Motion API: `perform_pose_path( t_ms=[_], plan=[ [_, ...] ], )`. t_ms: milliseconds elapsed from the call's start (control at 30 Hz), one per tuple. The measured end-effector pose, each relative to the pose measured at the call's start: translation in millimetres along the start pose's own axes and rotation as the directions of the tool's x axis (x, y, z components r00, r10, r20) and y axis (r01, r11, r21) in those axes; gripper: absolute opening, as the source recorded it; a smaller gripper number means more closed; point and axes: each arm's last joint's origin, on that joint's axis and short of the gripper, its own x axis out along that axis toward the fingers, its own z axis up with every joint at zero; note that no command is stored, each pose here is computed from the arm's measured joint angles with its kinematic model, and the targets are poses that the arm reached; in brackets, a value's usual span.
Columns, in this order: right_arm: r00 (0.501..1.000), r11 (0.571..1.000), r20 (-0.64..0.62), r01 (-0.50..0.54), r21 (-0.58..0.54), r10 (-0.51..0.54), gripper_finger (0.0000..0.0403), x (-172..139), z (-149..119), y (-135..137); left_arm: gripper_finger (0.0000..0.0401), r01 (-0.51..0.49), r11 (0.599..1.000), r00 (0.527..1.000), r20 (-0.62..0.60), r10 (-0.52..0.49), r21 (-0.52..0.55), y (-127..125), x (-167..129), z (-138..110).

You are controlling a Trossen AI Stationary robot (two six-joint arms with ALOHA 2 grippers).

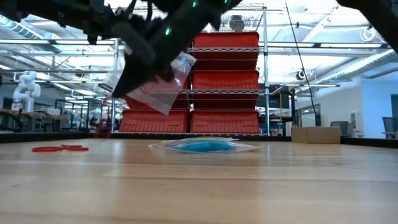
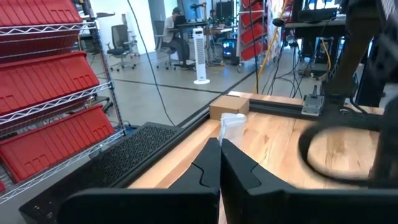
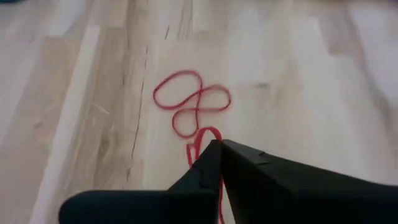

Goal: Sort rubber bands
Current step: Put the red rubber band into the right transparent zip bag

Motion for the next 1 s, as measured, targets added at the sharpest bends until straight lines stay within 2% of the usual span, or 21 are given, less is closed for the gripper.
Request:
perform_pose_path(
  t_ms=[167,267,467,667,767,1000],
  plan=[
    [0.991,0.991,0.078,0.112,-0.076,-0.106,0.0000,-45,24,2,0.0000,-0.003,1.000,1.000,-0.001,0.003,0.000,0,0,0],
    [0.980,0.977,0.084,0.187,-0.104,-0.179,0.0000,-69,31,0,0.0000,-0.004,1.000,1.000,-0.002,0.004,0.000,0,0,0],
    [0.917,0.911,0.160,0.387,-0.145,-0.364,0.0000,-124,50,-14,0.0000,-0.003,1.000,1.000,-0.007,0.003,0.003,0,0,-1],
    [0.837,0.826,0.212,0.539,-0.165,-0.504,0.0000,-163,61,-28,0.0000,-0.003,1.000,1.000,-0.011,0.003,0.005,0,0,-1],
    [0.815,0.799,0.213,0.575,-0.177,-0.539,0.0000,-170,62,-35,0.0000,-0.003,1.000,1.000,-0.010,0.003,0.002,0,0,-1],
    [0.795,0.775,0.189,0.605,-0.182,-0.576,0.0000,-168,61,-57,0.0000,-0.003,1.000,1.000,-0.010,0.003,0.000,0,0,-1]
  ],
)
